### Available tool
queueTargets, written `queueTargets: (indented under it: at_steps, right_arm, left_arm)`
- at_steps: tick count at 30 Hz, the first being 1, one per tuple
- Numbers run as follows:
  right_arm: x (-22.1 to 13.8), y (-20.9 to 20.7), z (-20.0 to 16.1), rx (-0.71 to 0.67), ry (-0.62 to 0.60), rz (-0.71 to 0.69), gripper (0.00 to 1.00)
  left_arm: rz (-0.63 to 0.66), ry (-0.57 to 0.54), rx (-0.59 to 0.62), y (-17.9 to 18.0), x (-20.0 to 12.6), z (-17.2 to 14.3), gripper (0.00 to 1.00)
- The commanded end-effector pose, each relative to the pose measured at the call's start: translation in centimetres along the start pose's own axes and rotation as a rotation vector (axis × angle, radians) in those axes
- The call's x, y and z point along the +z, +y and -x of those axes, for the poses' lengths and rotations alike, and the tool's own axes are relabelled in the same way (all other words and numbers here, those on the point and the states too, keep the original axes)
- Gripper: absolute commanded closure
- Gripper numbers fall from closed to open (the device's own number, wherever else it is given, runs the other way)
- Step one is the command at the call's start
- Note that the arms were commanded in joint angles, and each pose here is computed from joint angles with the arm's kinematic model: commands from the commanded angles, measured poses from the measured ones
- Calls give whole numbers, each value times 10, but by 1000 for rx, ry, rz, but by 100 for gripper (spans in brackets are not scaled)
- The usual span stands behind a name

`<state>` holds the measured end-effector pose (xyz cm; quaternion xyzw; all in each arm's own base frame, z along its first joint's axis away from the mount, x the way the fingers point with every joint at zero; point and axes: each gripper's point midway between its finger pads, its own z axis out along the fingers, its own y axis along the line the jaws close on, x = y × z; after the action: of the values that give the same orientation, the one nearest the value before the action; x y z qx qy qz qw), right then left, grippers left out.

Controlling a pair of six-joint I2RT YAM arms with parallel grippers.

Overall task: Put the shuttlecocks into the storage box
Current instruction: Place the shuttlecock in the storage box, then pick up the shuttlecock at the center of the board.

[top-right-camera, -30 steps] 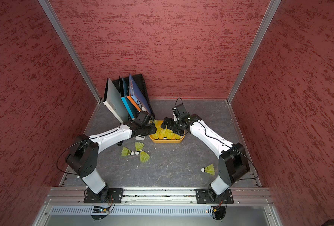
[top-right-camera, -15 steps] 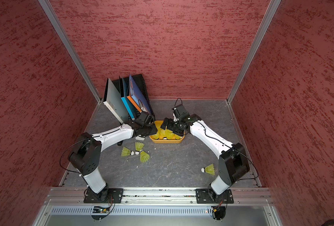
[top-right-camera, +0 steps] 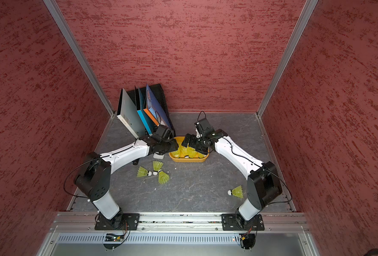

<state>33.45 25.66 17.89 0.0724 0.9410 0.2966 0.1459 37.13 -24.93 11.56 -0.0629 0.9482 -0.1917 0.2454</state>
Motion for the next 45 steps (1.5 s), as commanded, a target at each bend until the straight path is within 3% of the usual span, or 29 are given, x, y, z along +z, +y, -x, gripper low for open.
queueTargets:
  at_steps: [1,7,13,21,32,40,45]
  right_arm:
    - [-8,2,8,-26,-30,-12,2]
    - [-19,-4,9,-80,-73,-44,2]
    - [-31,-9,3,-137,-100,-70,2]
    - [-42,-4,-18,-222,-120,-72,2]
    - [-39,-2,-58,-333,-98,-95,2]
    - [-32,-3,-81,-377,-75,-122,2]
    - [-24,4,-94,-409,-46,-109,2]
  left_arm:
    - [-12,-62,14,-12,-29,15,36]
    - [-34,-124,28,-10,-58,15,16]
    - [-99,-105,-102,6,-81,12,17]
    - [-132,-25,-60,9,-97,-13,17]
    - [-110,112,-142,37,-102,-69,16]
    - [-18,158,-239,65,-109,-102,17]
    - [12,147,-268,78,-107,-116,23]
